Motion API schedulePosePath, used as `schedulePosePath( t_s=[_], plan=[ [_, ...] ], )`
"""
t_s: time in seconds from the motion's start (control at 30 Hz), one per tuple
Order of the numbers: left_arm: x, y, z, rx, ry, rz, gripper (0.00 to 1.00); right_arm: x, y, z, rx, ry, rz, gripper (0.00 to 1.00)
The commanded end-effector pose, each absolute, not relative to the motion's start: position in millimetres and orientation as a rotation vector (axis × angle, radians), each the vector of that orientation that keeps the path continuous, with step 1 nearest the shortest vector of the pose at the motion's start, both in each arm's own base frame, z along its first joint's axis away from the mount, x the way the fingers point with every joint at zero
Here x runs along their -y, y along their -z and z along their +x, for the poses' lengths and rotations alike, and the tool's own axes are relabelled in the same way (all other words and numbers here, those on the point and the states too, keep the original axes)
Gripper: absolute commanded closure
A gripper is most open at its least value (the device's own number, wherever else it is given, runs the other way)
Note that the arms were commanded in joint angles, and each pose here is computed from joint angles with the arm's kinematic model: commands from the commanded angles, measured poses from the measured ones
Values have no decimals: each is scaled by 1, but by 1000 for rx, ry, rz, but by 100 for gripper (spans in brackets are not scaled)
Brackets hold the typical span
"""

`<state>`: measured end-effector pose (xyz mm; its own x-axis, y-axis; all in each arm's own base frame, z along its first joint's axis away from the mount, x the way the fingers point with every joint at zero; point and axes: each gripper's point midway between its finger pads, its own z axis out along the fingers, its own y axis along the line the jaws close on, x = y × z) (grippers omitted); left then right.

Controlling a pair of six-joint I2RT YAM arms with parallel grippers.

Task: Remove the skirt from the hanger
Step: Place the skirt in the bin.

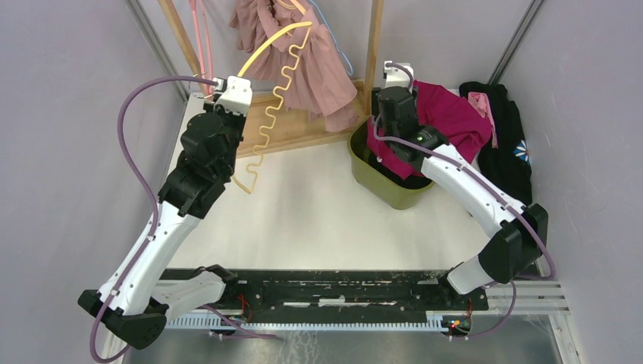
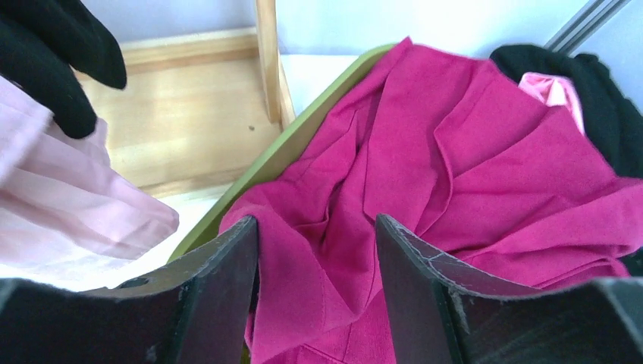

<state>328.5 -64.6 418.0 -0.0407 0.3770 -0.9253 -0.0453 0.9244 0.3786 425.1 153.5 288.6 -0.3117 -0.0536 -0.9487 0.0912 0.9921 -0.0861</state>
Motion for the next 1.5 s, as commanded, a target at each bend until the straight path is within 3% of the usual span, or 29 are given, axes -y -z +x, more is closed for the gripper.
schedulePosePath(
  t_s=[0.0, 0.27, 0.83, 1.13, 1.47],
  plan=[
    [46, -458, 314, -1484, -322, 100, 97, -147, -345, 422, -1789, 126, 46, 36],
    [29, -448, 317, -1528, -438, 29, 97, -155, -291, 416, -1894, 110, -17, 32],
    [22, -469, 310, -1461, -407, -58, 97, -178, -345, 388, -1830, -105, -133, 40],
    [28, -480, 316, -1446, -368, -82, 97, -272, -382, 328, -1743, -350, -458, 42],
    [36, -490, 332, -1425, -360, -111, 97, -384, -375, 255, -1675, -547, -744, 42]
  ],
)
